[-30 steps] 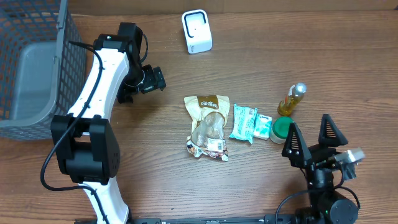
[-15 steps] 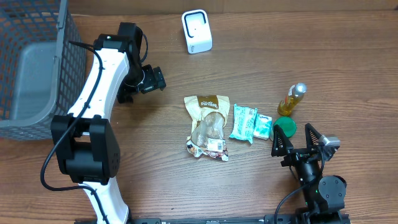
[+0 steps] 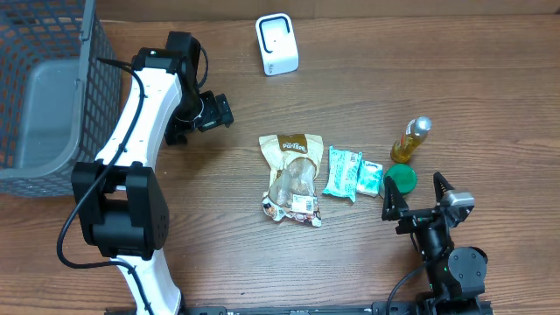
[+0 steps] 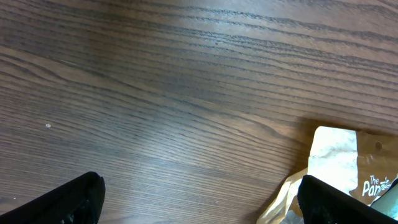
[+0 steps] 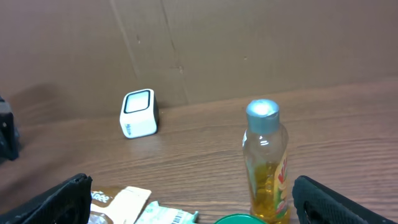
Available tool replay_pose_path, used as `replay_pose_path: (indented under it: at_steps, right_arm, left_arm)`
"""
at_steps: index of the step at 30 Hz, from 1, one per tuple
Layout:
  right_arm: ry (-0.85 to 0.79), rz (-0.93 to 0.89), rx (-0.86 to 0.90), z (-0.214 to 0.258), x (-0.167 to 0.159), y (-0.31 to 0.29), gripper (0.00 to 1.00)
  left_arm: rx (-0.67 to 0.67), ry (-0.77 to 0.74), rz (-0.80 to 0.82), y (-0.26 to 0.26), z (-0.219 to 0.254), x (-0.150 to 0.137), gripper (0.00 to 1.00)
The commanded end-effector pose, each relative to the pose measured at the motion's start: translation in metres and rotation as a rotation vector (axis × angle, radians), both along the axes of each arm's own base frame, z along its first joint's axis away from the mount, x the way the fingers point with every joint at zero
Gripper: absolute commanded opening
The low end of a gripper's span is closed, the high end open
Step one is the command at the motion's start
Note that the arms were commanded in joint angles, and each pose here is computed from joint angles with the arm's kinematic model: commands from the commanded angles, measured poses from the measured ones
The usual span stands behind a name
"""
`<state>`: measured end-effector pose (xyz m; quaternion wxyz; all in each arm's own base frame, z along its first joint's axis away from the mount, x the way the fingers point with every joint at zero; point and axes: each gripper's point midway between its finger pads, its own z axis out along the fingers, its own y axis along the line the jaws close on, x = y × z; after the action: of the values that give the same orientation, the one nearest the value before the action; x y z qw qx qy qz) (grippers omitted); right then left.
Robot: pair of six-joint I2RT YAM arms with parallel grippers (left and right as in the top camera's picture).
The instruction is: Scan the item barcode
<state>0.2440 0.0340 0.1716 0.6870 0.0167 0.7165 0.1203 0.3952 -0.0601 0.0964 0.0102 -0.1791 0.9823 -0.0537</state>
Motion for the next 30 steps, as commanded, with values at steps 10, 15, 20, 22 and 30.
replay_pose_path:
  at_steps: [10,15,20,22,30]
  right_arm:
    - [-0.010,-0.017,-0.052,-0.0020,0.0006,-0.0028,1.00]
    - [-0.010,-0.017,-0.052,-0.0020,0.0006,-0.0028,1.00]
    - [-0.010,-0.017,-0.052,-0.0020,0.0005,-0.0027,1.00]
    - [-0.010,-0.017,-0.052,-0.0020,0.0005,-0.0027,1.00]
    - [-0.010,-0.017,-0.052,-0.0020,0.0005,-0.0027,1.00]
  left_arm:
    - [-0.003,-0.053,0.006,0.0009,0.0180,0.0055,1.00]
    - [-0.003,-0.053,0.006,0.0009,0.0180,0.0054,1.00]
    - [-0.003,-0.053,0.006,0.0009,0.0180,0.0055,1.00]
    - [-0.003,-0.053,0.006,0.0009,0.0180,0.0055,1.00]
    - [-0.003,-0.053,0.006,0.0009,0.0180,0.0054,1.00]
